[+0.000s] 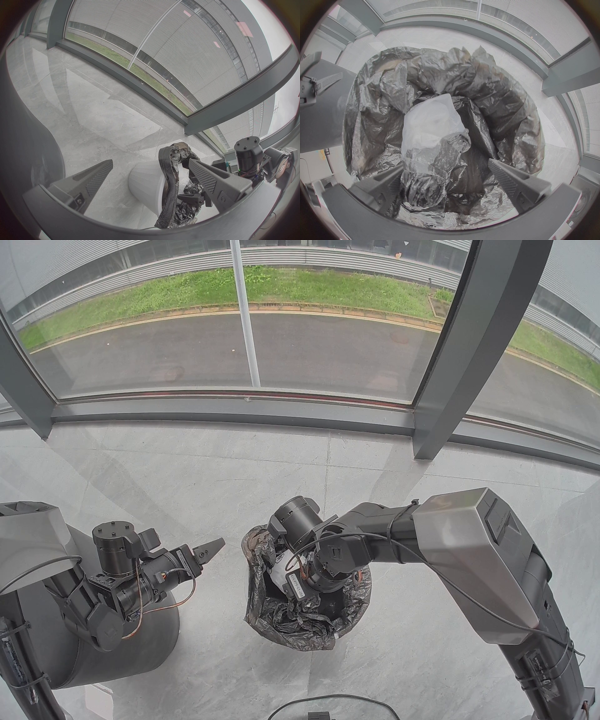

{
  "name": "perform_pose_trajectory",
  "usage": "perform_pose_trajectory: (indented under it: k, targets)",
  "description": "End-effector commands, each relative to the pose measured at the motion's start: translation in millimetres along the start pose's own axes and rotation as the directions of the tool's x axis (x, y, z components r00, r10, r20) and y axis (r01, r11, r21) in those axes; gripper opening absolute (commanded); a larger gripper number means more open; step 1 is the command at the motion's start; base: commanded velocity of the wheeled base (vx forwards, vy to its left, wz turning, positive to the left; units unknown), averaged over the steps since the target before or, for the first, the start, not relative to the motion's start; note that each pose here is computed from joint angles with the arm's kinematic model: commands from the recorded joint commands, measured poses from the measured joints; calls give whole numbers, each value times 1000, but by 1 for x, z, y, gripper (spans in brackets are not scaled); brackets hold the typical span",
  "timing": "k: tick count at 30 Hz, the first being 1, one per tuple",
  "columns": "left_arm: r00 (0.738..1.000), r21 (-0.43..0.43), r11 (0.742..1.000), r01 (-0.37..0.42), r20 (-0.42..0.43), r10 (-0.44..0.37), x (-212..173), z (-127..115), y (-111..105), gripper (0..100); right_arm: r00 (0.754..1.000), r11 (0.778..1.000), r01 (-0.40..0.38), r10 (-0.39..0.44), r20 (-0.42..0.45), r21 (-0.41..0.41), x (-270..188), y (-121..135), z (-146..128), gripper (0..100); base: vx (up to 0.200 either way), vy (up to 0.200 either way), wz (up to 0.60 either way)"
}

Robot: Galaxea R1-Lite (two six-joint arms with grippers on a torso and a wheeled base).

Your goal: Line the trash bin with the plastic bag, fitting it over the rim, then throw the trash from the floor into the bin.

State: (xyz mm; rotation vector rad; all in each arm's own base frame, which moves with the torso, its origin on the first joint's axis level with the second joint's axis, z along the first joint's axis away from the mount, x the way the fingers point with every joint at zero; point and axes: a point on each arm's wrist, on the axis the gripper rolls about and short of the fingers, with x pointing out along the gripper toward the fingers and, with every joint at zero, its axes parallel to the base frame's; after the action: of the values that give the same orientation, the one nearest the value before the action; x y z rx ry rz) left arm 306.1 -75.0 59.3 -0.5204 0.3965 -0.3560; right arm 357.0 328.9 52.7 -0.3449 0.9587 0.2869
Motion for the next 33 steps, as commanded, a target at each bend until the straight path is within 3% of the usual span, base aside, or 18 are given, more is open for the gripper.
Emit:
perform_pose_trajectory:
  k: [1, 15, 20, 26, 30, 33]
  targets:
    - [1000, -1, 1000, -1, -2, 1, 0, -1, 0, 100, 999, 1000, -11, 11, 35, 9, -15, -1, 7, 100, 0, 0, 0]
    - [1000, -1, 1000, -1, -2, 1, 0, -1, 0, 100, 992, 998, -65, 63, 106, 17, -36, 26, 9, 100, 0, 0, 0]
    - [1000, -1, 1000, -1, -2, 1, 0, -1, 0, 100, 994, 999, -42, 39, 102, 33, -31, 14, 11, 100, 0, 0, 0]
    - [1000, -1, 1000, -1, -2, 1, 0, -1, 0, 100, 992, 996, 76, -81, 95, 52, -15, -19, 17, 100, 0, 0, 0]
    - [1000, -1, 1000, 0, -4, 0, 0, -1, 0, 100, 989, 994, 45, -59, 132, 103, -34, -22, 24, 100, 0, 0, 0]
    - [1000, -3, 1000, -5, -10, 5, 2, -3, 2, 100, 989, 998, 22, -30, 145, 60, -42, -16, 25, 100, 0, 0, 0]
